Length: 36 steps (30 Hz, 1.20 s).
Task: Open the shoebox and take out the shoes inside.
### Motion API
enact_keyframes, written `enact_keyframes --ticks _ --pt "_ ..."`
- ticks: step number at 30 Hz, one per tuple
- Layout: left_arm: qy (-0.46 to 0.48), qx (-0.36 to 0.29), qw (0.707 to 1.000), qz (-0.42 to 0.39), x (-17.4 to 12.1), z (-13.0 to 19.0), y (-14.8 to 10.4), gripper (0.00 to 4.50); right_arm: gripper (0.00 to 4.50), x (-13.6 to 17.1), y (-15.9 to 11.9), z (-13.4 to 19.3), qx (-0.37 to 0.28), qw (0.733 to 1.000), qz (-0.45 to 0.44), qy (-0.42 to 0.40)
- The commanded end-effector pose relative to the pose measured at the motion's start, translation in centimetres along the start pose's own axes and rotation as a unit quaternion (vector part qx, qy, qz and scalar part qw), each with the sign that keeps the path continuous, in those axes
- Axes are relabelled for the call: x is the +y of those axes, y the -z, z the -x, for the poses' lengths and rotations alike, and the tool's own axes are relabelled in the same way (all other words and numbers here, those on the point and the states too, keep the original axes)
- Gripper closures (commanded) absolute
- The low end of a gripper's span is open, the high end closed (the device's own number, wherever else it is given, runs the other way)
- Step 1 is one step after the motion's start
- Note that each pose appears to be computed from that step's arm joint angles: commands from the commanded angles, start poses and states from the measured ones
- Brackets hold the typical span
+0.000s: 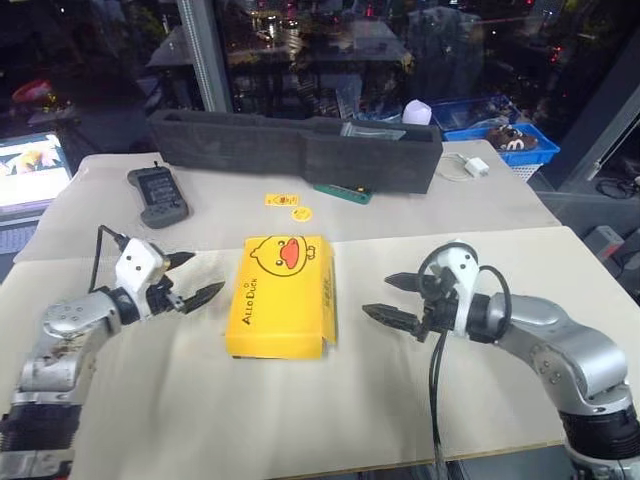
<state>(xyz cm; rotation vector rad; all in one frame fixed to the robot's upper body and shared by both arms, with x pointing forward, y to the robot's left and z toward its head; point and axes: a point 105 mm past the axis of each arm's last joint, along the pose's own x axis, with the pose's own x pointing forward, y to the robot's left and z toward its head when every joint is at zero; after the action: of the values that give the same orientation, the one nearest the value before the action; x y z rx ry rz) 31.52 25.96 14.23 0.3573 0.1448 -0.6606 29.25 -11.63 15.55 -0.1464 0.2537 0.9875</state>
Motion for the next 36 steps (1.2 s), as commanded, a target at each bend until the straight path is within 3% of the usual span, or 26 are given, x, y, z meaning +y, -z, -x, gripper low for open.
enact_keyframes --ticks 1,6,12,17,22,28,34,36 --pt "-0.003 0.006 1.0 -0.019 1.4 1.2 -0.5 0.01 0.0 -0.5 0.0 -1.3 0.003 1.0 0.031 -0.007" --pt "0.024 -0.001 1.0 -0.017 0.7 1.0 -0.8 0.01 0.0 -1.4 1.1 -2.3 0.017 0.999 0.034 0.005" --pt "0.076 0.022 0.996 0.04 -1.0 3.7 0.0 0.01 0.0 -1.4 3.2 -2.4 0.059 0.997 0.055 -0.014" --pt "0.082 0.016 0.995 0.046 -1.2 5.4 -1.7 0.01 0.0 -1.7 3.7 -2.6 0.059 0.997 0.047 -0.02" --pt "0.121 0.027 0.991 0.049 -1.9 8.8 -5.3 0.01 0.0 -1.9 3.8 -2.7 0.055 0.997 0.023 -0.052" --pt "0.123 0.031 0.99 0.063 -2.5 10.7 -6.3 0.01 0.0 -2.2 3.3 -3.9 0.05 0.995 0.024 -0.086" --pt "0.103 0.035 0.991 0.073 -3.1 11.1 -5.8 0.01 0.0 -1.6 2.3 -5.2 0.043 0.99 0.051 -0.123" --pt "0.098 0.031 0.992 0.074 -3.3 11.2 -5.9 0.0 0.51 -1.9 2.6 -5.4 0.047 0.991 0.06 -0.114"
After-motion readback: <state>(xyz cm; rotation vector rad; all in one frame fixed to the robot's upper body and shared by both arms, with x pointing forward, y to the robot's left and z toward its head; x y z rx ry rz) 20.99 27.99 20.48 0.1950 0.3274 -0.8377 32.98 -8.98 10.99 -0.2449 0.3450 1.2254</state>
